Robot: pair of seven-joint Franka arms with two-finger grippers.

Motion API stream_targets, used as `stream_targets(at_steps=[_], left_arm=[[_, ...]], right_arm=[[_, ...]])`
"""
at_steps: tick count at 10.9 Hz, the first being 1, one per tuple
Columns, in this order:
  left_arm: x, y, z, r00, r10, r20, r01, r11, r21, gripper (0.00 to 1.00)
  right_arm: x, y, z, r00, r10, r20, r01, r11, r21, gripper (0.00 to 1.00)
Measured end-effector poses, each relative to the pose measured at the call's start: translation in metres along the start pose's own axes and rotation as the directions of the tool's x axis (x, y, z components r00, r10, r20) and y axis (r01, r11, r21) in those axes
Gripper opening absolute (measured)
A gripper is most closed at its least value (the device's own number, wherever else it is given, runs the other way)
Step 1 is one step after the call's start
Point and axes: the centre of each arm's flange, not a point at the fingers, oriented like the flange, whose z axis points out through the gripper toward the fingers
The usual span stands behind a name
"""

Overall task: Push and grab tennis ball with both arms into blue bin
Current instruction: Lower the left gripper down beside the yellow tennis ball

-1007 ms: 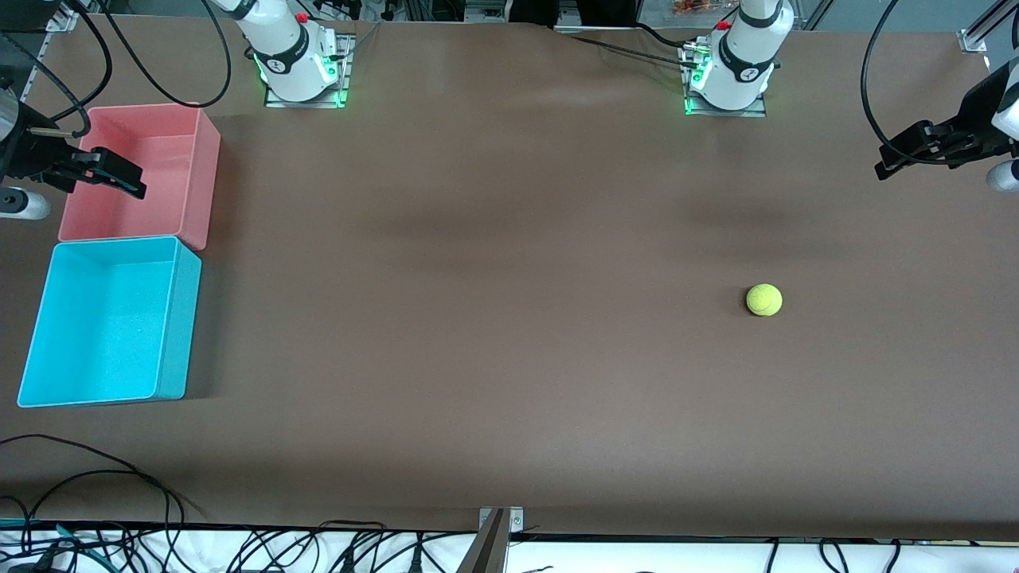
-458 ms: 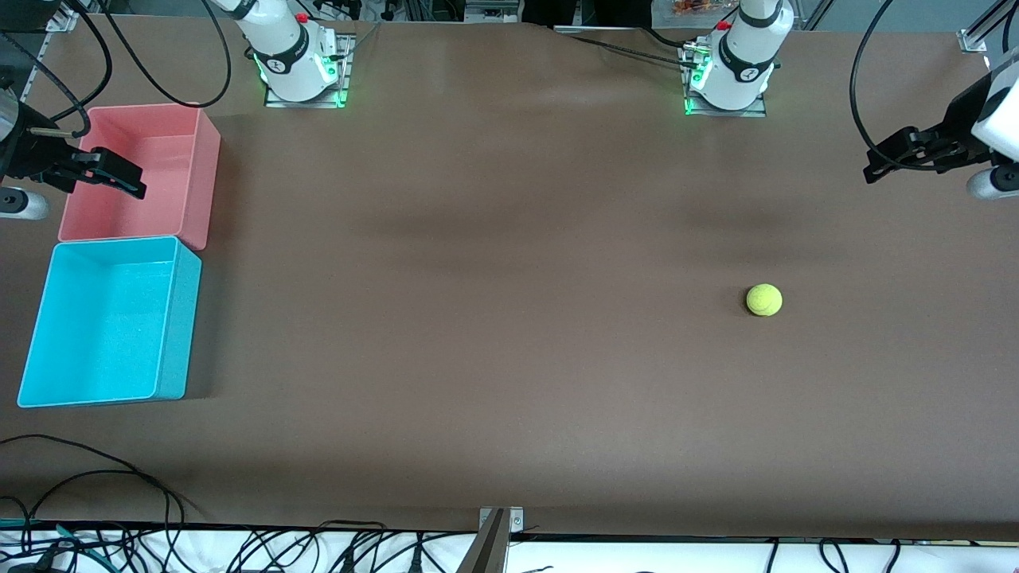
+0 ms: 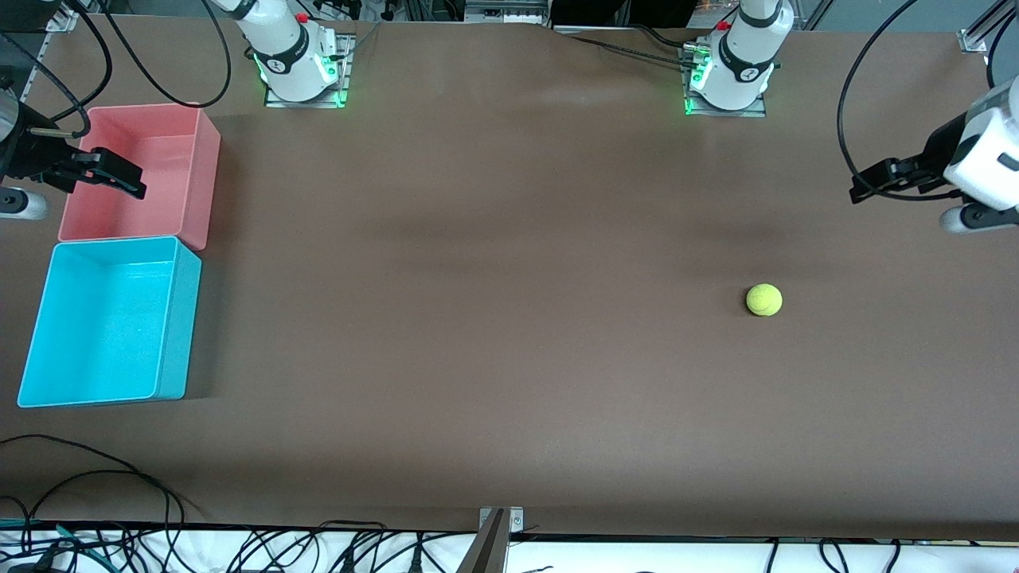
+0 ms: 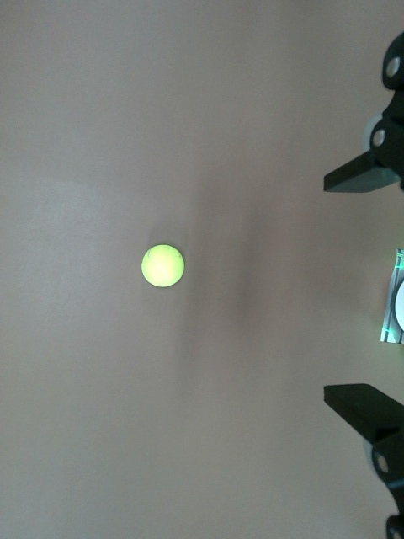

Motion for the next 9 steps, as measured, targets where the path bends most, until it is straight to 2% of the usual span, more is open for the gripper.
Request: stream_targets(at_steps=[2,5,9], left_arm=[[0.008,0.004,0.019,1.000,0.004,0.018,-0.004,1.000,0.004,1.00],[0.025,0.004,0.064,1.000,0.012,-0.018,-0.012,1.000,-0.003,1.00],[0.043,0.003,0.105,0.999,0.041,-0.030,-0.041,0.999,-0.005,1.00]], right_arm=[[0.000,0.000,0.000,1.000,0.000,0.000,0.000,1.000,0.000,1.00],[0.000,0.000,0.000,1.000,0.000,0.000,0.000,1.000,0.000,1.00],[0.000,0.000,0.001,1.000,0.000,0.002,0.000,1.000,0.000,1.00]])
